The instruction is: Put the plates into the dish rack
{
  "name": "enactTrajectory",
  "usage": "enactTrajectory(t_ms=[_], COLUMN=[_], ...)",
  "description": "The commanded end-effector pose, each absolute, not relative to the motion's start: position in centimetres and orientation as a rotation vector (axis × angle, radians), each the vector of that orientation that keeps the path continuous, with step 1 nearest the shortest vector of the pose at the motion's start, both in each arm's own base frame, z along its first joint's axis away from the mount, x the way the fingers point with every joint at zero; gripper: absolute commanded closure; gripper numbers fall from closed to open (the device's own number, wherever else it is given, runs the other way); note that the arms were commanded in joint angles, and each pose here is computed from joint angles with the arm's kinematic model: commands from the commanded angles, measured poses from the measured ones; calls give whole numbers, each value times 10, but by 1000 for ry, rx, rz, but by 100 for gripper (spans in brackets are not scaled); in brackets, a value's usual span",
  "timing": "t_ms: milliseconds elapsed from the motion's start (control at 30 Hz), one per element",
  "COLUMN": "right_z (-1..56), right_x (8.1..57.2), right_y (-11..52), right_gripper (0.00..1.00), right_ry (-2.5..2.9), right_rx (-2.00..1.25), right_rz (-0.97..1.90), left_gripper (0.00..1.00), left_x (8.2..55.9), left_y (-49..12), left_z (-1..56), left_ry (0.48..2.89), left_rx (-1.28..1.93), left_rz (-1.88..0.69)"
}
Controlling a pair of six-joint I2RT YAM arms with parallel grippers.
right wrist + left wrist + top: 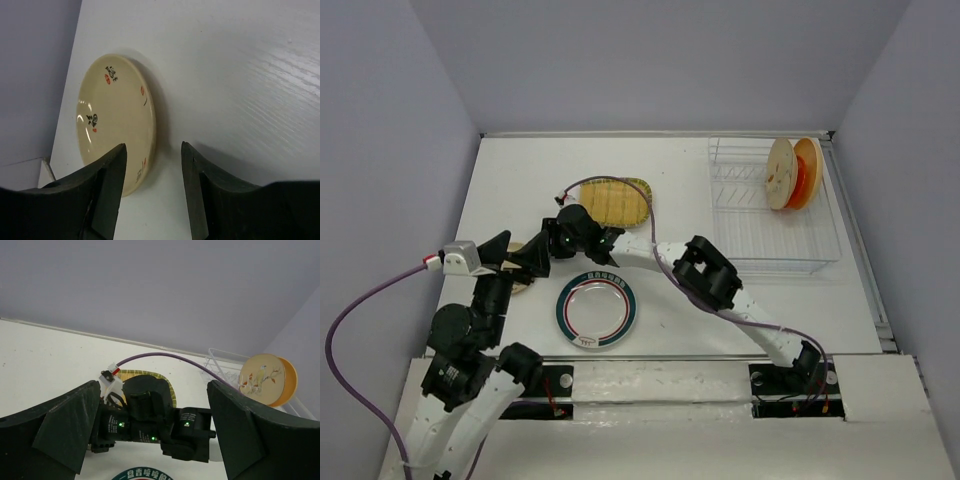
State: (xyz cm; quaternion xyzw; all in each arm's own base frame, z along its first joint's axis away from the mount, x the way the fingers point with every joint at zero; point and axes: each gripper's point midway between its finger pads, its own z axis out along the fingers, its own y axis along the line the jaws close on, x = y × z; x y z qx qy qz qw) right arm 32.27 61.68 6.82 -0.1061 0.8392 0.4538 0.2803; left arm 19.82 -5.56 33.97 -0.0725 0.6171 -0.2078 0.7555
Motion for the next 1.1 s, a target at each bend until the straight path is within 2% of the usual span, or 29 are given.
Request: enactTrajectory(t_ms=[0,333,400,500,600,733,867,967,1000,1033,1067], right_z=[78,54,56,62,78,134,171,223,263,242,250], right_x=[310,298,299,302,308,323,340,376,386,403,411], right_y=[638,651,651,650,649,646,624,546,527,488,460], right_gripper=[48,58,66,92,93,93,93,93,93,93,93], right_ry=[2285,2362,2356,2333,2276,2093,1972,1876,1806,1840,1828], right_rx=[-265,-231,-232,-223,-236,-282,-331,-247,-203,-197,-172], right_rz=[1293,1400,1402,1390,1376,1351,1180,898,872,737,669], left_gripper=[1,1,1,1,1,1,1,1,1,1,1], left_x=[189,182,182,181,182,183,184,184,185,186,185], left_y=[-55,-48,-49,-47,-46,-45,-47,-52,-55,-58,-60], left_z=[360,364,364,364,364,362,360,359,358,357,358], left_ry=[1252,1220,1222,1218,1220,1226,1237,1245,1252,1259,1258], left_rx=[-168,-181,-179,-185,-188,-192,-187,-162,-151,-142,-131], left_rz=[-507,-507,-507,-504,-500,-490,-489,-504,-508,-514,-521])
